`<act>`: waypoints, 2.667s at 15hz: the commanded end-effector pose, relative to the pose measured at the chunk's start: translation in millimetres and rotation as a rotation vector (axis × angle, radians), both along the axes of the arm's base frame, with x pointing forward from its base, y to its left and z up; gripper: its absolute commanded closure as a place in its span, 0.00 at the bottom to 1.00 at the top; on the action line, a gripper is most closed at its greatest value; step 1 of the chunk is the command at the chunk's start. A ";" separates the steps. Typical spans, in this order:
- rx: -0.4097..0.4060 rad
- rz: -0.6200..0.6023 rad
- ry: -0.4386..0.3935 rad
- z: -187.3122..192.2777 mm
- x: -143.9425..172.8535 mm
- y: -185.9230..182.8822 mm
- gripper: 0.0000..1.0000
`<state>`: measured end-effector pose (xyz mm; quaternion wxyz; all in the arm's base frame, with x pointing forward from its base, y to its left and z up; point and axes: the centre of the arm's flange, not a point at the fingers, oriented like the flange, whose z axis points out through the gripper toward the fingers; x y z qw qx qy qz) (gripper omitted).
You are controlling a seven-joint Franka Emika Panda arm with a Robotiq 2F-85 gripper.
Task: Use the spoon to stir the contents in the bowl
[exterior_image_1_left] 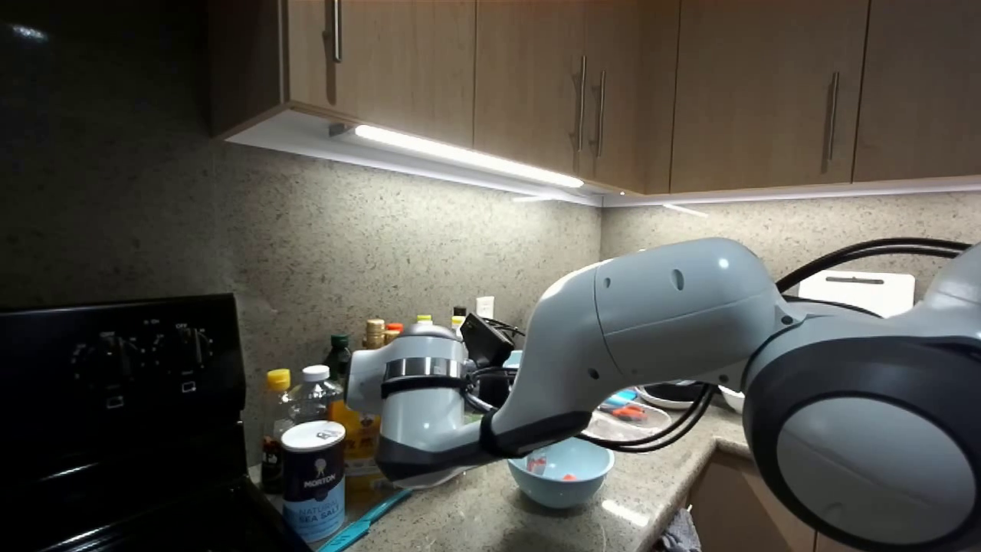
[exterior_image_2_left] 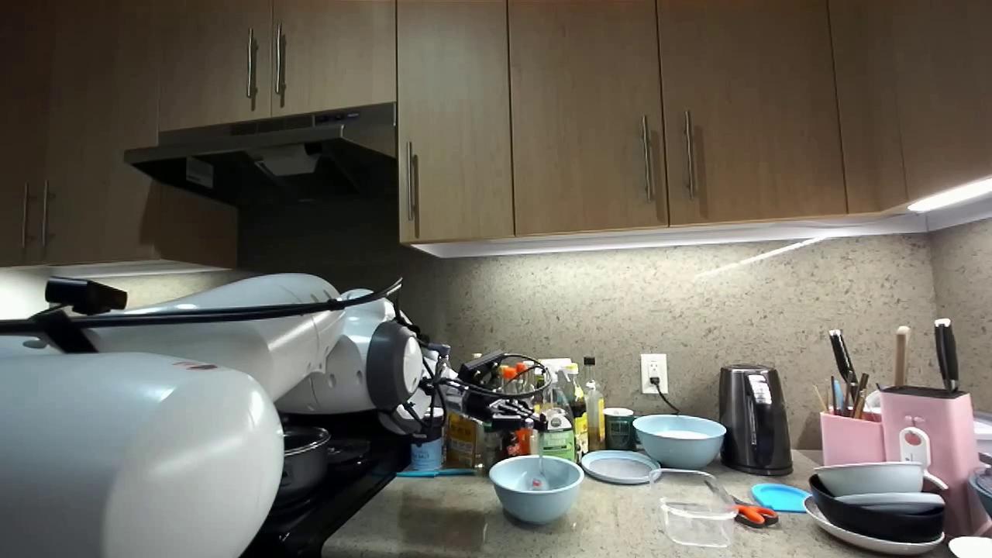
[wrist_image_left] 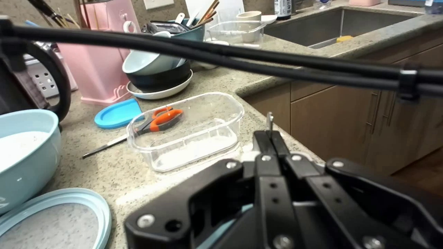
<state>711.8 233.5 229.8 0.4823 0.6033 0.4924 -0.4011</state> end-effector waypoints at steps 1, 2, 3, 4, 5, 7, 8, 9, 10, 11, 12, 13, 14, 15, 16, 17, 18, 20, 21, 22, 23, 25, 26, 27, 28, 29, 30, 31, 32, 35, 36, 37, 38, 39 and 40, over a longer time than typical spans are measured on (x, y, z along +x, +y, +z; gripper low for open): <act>0.068 0.027 0.021 24.4 12.7 -0.5 0.99; 0.091 0.022 0.006 32.0 9.5 -6.7 0.99; 0.109 0.015 -0.009 38.2 8.1 -11.5 0.99; 0.131 0.004 -0.022 44.3 5.9 -17.8 0.99; 0.158 -0.009 -0.029 49.4 4.1 -24.1 0.99; 0.223 -0.038 -0.032 57.3 -0.1 -37.5 0.99; 0.250 -0.054 -0.032 59.6 -1.3 -43.6 0.99; 0.269 -0.080 -0.034 61.8 -2.6 -51.1 0.99; 0.289 -0.104 -0.036 63.6 -3.1 -57.7 0.99; 0.299 -0.132 -0.046 65.5 -3.9 -65.6 0.99; 0.304 -0.172 -0.061 67.2 -4.9 -74.5 0.99; 0.305 -0.209 -0.078 69.3 -7.0 -82.9 0.99; 0.304 -0.243 -0.092 70.6 -8.9 -90.2 0.99; 0.307 -0.273 -0.101 71.0 -10.8 -96.5 0.99; 0.309 -0.307 -0.104 69.4 -13.9 -102.6 0.99; 0.313 -0.338 -0.102 67.9 -17.4 -106.9 0.99; 0.318 -0.364 -0.099 65.6 -21.6 -109.2 0.99; 0.340 -0.400 -0.079 59.3 -30.1 -108.2 0.99; 0.361 -0.409 -0.060 57.3 -33.5 -105.9 0.99; 0.396 -0.404 -0.036 54.4 -36.3 -101.2 0.99; 0.429 -0.396 -0.011 51.9 -37.3 -96.2 0.99; 0.528 -0.345 0.053 48.1 -36.0 -81.1 0.99; 0.574 -0.320 0.042 48.5 -32.9 -73.0 0.99; 0.606 -0.299 0.004 52.8 -26.4 -67.9 0.99; 0.517 -0.327 0.008 43.1 6.4 -55.6 0.98; 0.542 -0.308 0.002 44.5 8.3 -50.5 0.98; 0.553 -0.300 -0.001 46.3 9.0 -48.2 0.98; 0.559 -0.297 -0.004 47.7 9.5 -47.9 0.98; 0.562 -0.297 -0.005 48.6 10.0 -48.3 0.99; 0.545 -0.330 -0.044 55.5 12.3 -51.3 0.99; 0.536 -0.340 -0.061 58.4 11.6 -53.7 0.99; 0.530 -0.346 -0.086 61.5 11.7 -56.4 0.99; 0.531 -0.350 -0.103 64.4 12.8 -58.6 0.99; 0.536 -0.354 -0.129 67.9 14.2 -61.0 0.99; 0.534 -0.363 -0.153 70.8 15.5 -63.3 0.99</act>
